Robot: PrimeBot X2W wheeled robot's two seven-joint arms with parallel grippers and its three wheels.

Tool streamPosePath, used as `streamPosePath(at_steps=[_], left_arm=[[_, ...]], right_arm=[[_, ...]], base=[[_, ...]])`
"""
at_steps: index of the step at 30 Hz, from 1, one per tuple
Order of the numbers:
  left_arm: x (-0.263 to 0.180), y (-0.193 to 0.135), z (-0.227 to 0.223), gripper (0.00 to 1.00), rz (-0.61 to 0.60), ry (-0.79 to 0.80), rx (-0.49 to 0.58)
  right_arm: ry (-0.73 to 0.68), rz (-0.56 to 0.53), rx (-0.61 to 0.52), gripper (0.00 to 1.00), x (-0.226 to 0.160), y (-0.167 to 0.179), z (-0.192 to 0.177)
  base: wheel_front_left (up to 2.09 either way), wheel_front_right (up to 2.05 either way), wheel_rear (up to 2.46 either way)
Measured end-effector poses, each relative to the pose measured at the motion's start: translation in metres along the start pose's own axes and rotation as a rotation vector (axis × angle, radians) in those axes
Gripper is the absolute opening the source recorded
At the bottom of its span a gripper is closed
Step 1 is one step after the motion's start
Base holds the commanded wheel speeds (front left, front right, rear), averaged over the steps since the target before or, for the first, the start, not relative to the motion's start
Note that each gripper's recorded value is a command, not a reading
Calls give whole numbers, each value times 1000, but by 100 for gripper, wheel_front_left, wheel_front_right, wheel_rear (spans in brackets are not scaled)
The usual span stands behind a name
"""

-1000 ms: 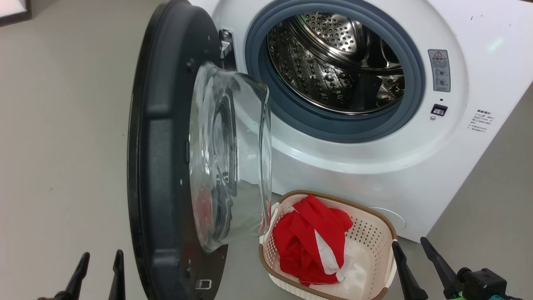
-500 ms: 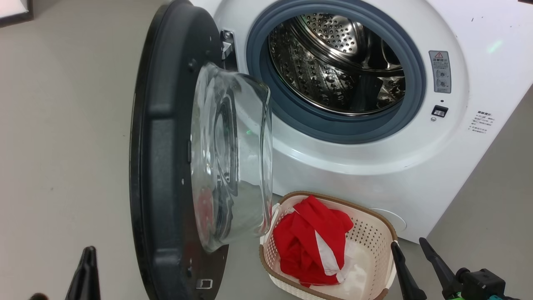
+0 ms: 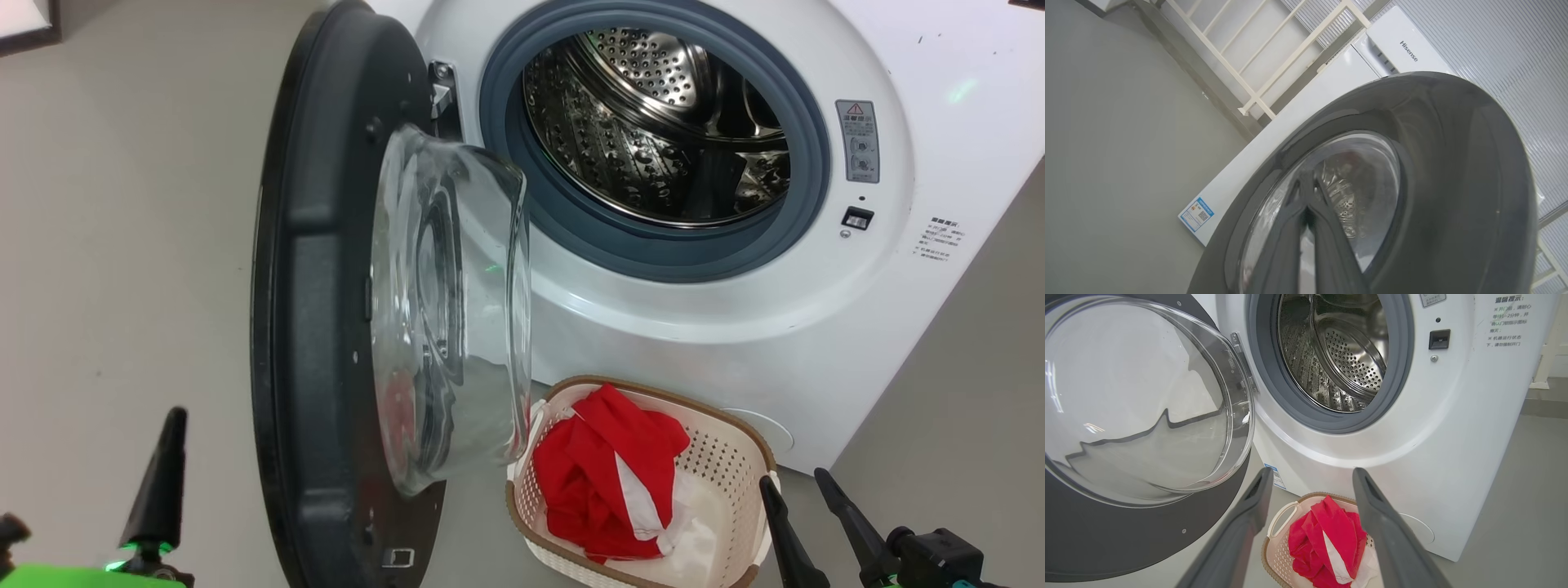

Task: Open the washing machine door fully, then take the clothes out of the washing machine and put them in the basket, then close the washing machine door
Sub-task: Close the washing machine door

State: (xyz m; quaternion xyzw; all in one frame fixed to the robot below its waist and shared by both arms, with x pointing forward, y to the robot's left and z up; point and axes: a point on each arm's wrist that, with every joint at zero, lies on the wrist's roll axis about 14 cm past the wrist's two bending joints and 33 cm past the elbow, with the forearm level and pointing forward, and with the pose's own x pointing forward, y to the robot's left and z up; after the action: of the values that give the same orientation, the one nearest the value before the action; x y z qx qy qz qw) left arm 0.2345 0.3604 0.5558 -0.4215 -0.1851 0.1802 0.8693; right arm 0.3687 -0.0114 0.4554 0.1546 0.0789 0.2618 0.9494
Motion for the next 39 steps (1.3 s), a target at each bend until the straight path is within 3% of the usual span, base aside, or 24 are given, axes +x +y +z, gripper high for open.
streamPosePath(at_steps=[13,24,39], left_arm=[[-4,-64,-32,0,-189,248,-158],[-10,-89,-49,0,-263,342,-170],[-3,-141,-117,0,-433,502,-125]], right_arm=[[10,-11,10,100,0,-4,-4],[9,-26,13,100,-2,-8,-4],[-5,-129,31,100,-15,-40,-3]], base=[[0,0,0],[0,0,0],[0,0,0]])
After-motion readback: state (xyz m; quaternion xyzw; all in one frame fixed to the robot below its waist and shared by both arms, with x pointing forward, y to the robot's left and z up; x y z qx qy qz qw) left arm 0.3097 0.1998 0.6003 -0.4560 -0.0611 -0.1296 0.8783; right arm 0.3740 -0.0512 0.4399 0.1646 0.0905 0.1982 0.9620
